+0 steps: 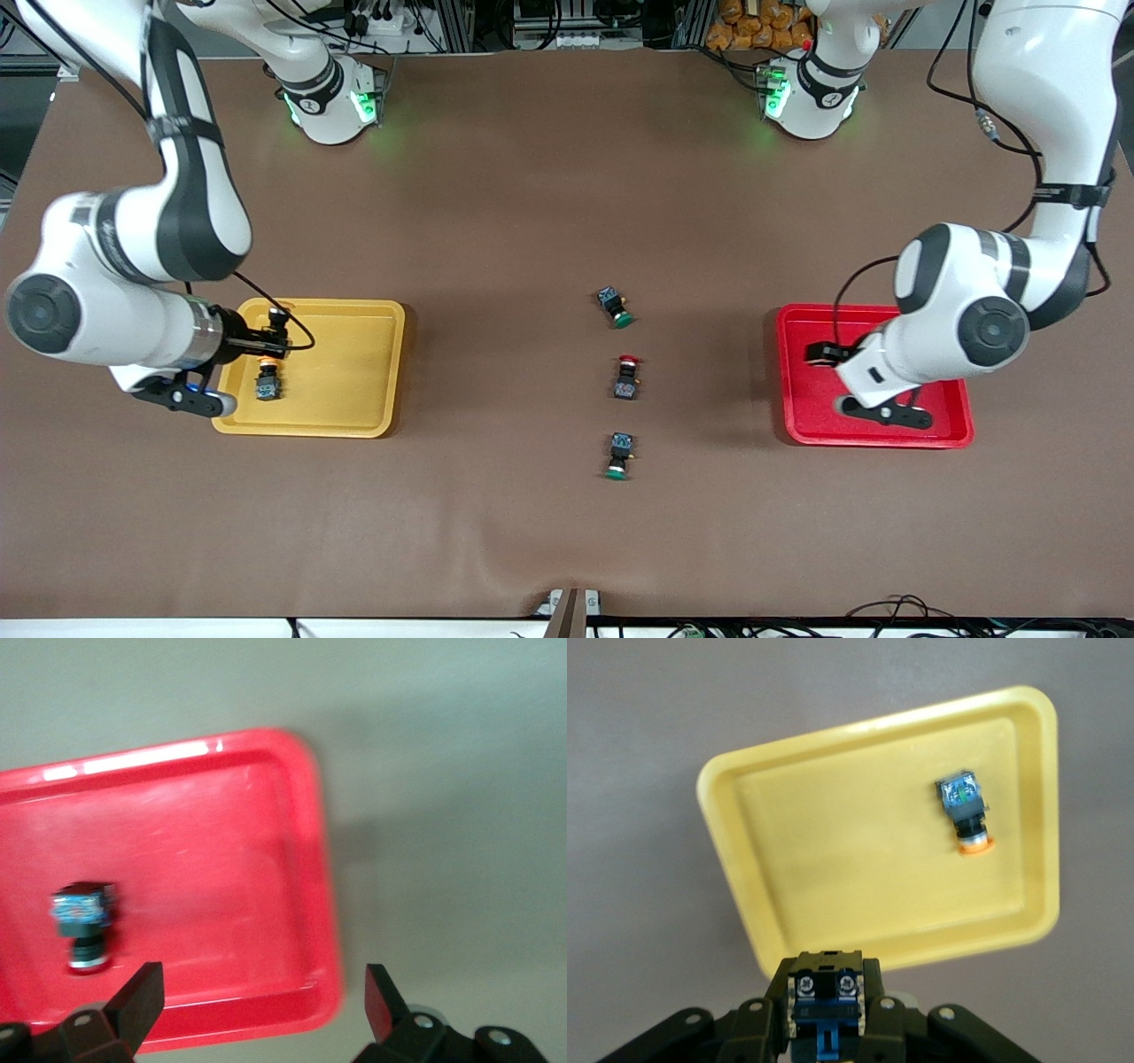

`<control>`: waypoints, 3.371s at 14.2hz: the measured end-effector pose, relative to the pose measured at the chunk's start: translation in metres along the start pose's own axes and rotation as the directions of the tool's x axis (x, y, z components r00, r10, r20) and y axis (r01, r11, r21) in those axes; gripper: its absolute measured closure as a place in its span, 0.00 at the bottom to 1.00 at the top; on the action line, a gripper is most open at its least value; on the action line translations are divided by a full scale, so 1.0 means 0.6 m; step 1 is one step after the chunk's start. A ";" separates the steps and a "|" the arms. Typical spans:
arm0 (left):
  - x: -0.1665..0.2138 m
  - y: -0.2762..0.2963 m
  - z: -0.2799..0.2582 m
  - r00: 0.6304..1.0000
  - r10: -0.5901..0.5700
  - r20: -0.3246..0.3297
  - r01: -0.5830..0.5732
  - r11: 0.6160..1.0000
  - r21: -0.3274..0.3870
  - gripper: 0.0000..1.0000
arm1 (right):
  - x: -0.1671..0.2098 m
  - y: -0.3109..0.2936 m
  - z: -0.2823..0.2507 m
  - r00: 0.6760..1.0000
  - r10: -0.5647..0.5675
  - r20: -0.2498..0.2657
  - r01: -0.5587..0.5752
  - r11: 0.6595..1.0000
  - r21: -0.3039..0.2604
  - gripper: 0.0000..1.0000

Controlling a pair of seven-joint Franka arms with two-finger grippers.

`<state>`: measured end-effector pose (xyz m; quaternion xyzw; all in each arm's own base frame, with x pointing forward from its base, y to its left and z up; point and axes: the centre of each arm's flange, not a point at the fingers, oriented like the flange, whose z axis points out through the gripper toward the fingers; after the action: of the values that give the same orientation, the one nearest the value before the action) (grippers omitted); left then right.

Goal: Place red and yellow buttons in trays
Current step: 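Place the orange button in the yellow tray while the left gripper grasps a red button, then retract the right gripper while the left gripper carries the red button to the tray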

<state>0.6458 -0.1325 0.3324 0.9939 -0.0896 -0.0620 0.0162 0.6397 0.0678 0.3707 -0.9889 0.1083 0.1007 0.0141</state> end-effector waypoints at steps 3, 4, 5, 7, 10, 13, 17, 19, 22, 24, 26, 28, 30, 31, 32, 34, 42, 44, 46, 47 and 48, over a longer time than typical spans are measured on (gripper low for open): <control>0.002 0.100 -0.027 1.000 0.006 -0.029 -0.007 0.999 -0.035 0.00 | 0.003 0.024 0.115 0.997 -0.022 -0.069 0.022 1.000 0.003 0.67; 0.003 0.134 -0.028 0.999 -0.007 -0.031 0.005 0.999 -0.043 0.00 | 0.002 0.030 0.147 0.995 -0.034 -0.093 0.034 0.999 0.002 0.67; 0.003 0.166 -0.024 0.999 -0.030 -0.027 0.029 0.998 -0.047 0.00 | 0.001 0.035 0.176 0.994 -0.045 -0.104 0.045 0.999 -0.003 0.67; 0.003 0.234 0.001 0.997 -0.073 -0.017 0.072 0.996 -0.059 0.00 | 0.006 0.039 0.224 0.991 -0.063 -0.117 0.062 0.998 -0.014 0.67; 0.008 0.310 0.045 0.994 -0.104 -0.023 0.101 0.991 -0.092 0.00 | 0.019 0.039 0.274 0.989 -0.068 -0.132 0.065 0.998 -0.027 0.67; 0.024 0.346 0.080 0.991 -0.120 -0.060 0.111 0.984 -0.137 0.00 | 0.021 0.038 0.291 0.989 -0.070 -0.132 0.067 0.997 -0.031 0.67; 0.030 0.384 0.148 0.989 -0.104 -0.108 0.096 0.992 -0.078 0.00 | 0.023 0.035 0.287 0.988 -0.074 -0.134 0.071 0.997 -0.030 0.49; 0.023 0.424 0.183 0.986 -0.102 -0.130 0.099 0.995 -0.025 0.00 | 0.021 0.033 0.276 0.990 -0.076 -0.115 0.073 0.997 -0.030 0.31; 0.018 0.464 0.219 0.985 -0.103 -0.139 0.103 0.995 -0.006 0.00 | 0.010 0.029 0.196 0.992 -0.095 -0.079 0.094 0.995 -0.017 0.02; 0.026 0.462 0.237 0.983 -0.108 -0.147 0.107 0.994 -0.015 0.00 | -0.009 0.043 0.112 0.991 -0.110 -0.075 0.110 0.994 0.000 0.00; 0.031 0.460 0.260 0.982 -0.111 -0.156 0.108 0.994 -0.027 0.00 | -0.037 0.075 0.023 0.988 -0.133 -0.077 0.135 0.991 0.016 0.00; 0.031 0.467 0.282 0.981 -0.106 -0.163 0.101 0.994 -0.038 0.00 | -0.075 0.125 -0.063 0.984 -0.160 -0.074 0.161 0.987 0.001 0.00; 0.029 0.472 0.293 0.981 -0.102 -0.165 0.096 0.994 -0.042 0.08 | -0.124 0.181 -0.151 0.981 -0.172 -0.094 0.172 0.985 -0.005 0.00; 0.030 0.472 0.291 0.981 -0.101 -0.168 0.095 0.995 -0.042 0.16 | -0.149 0.206 -0.191 0.978 -0.176 -0.116 0.177 0.984 -0.005 0.00; 0.031 0.473 0.289 0.980 -0.101 -0.170 0.095 0.994 -0.044 0.16 | -0.175 0.225 -0.224 0.973 -0.182 -0.138 0.183 0.983 -0.005 0.00; 0.037 0.470 0.281 0.978 -0.106 -0.179 0.099 0.994 -0.048 0.33 | -0.222 0.245 -0.267 0.964 -0.196 -0.178 0.195 0.981 -0.021 0.00; 0.067 0.350 0.131 0.974 -0.169 -0.149 0.172 0.985 0.011 0.56 | -0.293 0.254 -0.263 0.955 -0.218 -0.201 0.215 0.976 -0.038 0.00; 0.057 0.295 0.060 0.987 -0.116 -0.112 0.123 0.991 0.059 0.56 | -0.290 0.251 -0.279 0.955 -0.221 -0.197 0.216 0.975 -0.044 0.00; 0.047 0.213 0.006 0.995 -0.057 -0.080 0.064 0.994 0.089 0.56 | -0.278 0.247 -0.316 0.962 -0.217 -0.166 0.212 0.976 -0.052 0.00; 0.041 0.166 -0.011 0.997 -0.030 -0.065 0.037 0.995 0.098 0.56 | -0.266 0.243 -0.335 0.963 -0.215 -0.163 0.208 0.976 -0.058 0.00; 0.033 0.118 -0.021 0.999 -0.008 -0.051 0.013 0.995 0.103 0.56 | -0.250 0.239 -0.348 0.963 -0.214 -0.166 0.205 0.977 -0.064 0.00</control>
<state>0.6542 -0.2053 0.3456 0.9951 -0.0872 -0.0323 -0.0334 0.5065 -0.0507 0.6049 -0.9998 0.0015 0.0155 -0.0078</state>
